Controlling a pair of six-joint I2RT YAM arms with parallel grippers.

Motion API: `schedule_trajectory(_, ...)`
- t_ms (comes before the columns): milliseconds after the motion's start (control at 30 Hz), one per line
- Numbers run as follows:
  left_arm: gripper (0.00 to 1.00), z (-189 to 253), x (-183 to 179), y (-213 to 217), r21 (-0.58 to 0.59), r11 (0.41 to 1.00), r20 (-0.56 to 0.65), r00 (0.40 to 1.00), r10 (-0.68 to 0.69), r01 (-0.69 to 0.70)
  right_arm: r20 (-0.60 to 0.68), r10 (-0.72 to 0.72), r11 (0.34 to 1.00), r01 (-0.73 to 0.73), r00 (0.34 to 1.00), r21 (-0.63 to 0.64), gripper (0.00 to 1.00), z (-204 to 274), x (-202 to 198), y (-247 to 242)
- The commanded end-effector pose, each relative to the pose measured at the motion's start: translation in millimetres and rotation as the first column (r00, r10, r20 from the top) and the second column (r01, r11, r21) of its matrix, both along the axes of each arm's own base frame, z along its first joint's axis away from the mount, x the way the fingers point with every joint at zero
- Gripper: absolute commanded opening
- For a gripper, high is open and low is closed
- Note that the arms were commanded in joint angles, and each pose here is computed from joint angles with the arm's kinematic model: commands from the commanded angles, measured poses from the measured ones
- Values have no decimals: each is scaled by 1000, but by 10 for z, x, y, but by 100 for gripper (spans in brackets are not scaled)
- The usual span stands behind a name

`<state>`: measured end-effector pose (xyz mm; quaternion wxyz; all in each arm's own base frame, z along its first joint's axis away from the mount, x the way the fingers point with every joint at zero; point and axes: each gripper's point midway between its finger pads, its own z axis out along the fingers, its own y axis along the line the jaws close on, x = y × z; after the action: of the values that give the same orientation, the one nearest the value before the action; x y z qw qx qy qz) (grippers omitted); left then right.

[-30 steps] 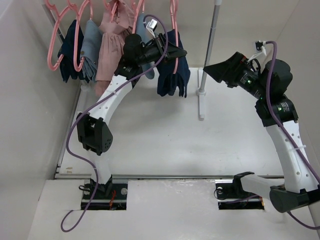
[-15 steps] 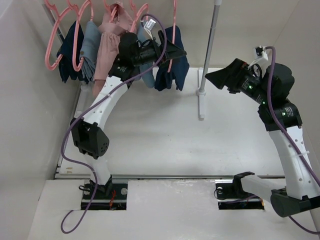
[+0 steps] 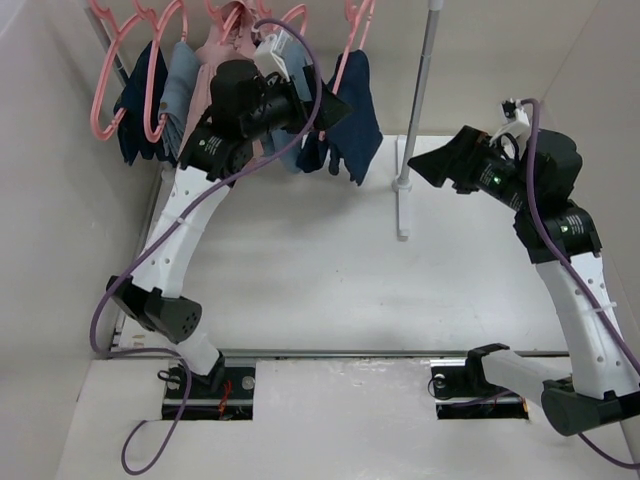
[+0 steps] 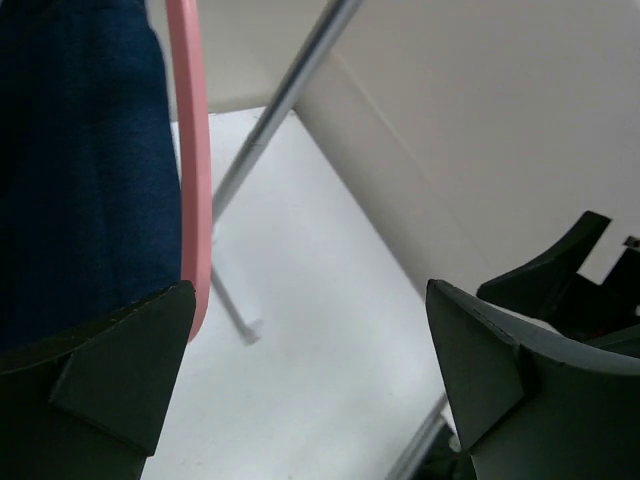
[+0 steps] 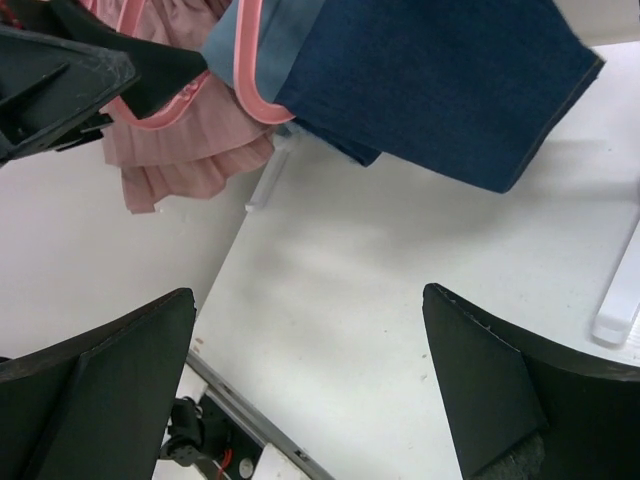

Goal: Place the trousers on the hanger
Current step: Place the hanger at the clothesline, then reset both arms

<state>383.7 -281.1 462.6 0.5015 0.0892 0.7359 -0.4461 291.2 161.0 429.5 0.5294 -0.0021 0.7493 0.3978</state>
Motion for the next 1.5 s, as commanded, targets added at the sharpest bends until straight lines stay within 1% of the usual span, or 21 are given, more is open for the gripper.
schedule_trajectory(0,99,183,-55,270,111,984,140,982,124,-140,25,30,999,-29,999,-17,100,4,-25,32)
schedule_trajectory(100,99,169,-128,343,182,964,201,967,155,-193,12,40,999,-40,999,-27,100,-37,-50,53)
schedule_trajectory(300,99,149,-174,932,300,820,344,857,384,-488,-61,13,995,-18,998,-94,100,-364,31,1)
schedule_trajectory(367,99,318,-379,1290,271,761,400,788,468,-590,-80,-45,991,35,996,-131,100,-506,113,-119)
schedule_trajectory(400,99,169,-407,1374,288,738,403,776,485,-610,-113,-68,986,50,991,-158,100,-684,139,-158)
schedule_trajectory(433,99,332,-680,1568,227,733,438,740,511,-641,-119,-110,981,89,987,-171,100,-744,166,-241)
schedule_trajectory(500,99,344,-871,1885,177,668,503,650,570,-723,-149,-226,957,190,963,-221,100,-989,246,-452)
schedule_trajectory(533,99,-32,-880,1951,240,636,508,653,562,-733,-141,-270,945,234,953,-229,100,-1010,229,-559)
schedule_trajectory(567,99,83,-1167,2199,166,617,542,594,595,-769,-136,-306,933,268,942,-238,100,-1049,244,-640)
schedule_trajectory(600,99,-132,-1208,2347,197,560,549,564,617,-805,-133,-361,913,320,923,-254,100,-1139,263,-769)
schedule_trajectory(667,99,-157,-1448,2642,156,509,549,502,668,-847,-118,-396,896,355,911,-266,100,-1186,269,-869)
schedule_trajectory(700,99,-226,-1489,2887,164,423,546,439,714,-891,-120,-406,891,363,906,-272,100,-1229,283,-886)
schedule_trajectory(800,99,-443,-1665,3257,188,286,521,342,782,-940,-100,-434,879,397,895,-264,100,-1221,315,-974)
schedule_trajectory(867,99,-625,-1737,3376,207,242,493,315,811,-948,-104,-458,866,418,883,-274,100,-1264,325,-1035)
schedule_trajectory(900,99,-672,-1824,3456,181,216,465,277,841,-960,-95,-459,866,421,884,-269,100,-1240,339,-1035)
schedule_trajectory(933,99,-755,-1881,3577,185,156,447,224,866,-970,-85,-470,860,434,879,-268,100,-1221,355,-1057)
schedule_trajectory(1000,99,-1051,-1909,3671,236,105,413,197,889,-966,-80,-489,852,456,869,-257,100,-1196,375,-1082)
schedule_trajectory(1067,99,-1164,-1978,3803,212,31,372,110,922,-977,-79,-506,844,475,859,-250,100,-1206,397,-1124)
schedule_trajectory(1133,99,-1287,-1963,3870,231,-11,371,77,925,-973,-52,-506,845,483,861,-232,100,-1123,407,-1123)
schedule_trajectory(1367,99,-1750,-1826,3906,271,-39,269,37,962,-962,-22,-544,823,528,839,-210,100,-1079,374,-1197)
schedule_trajectory(1467,99,-1911,-1808,3947,254,-70,245,-6,969,-965,-12,-544,823,531,839,-203,100,-1087,367,-1198)
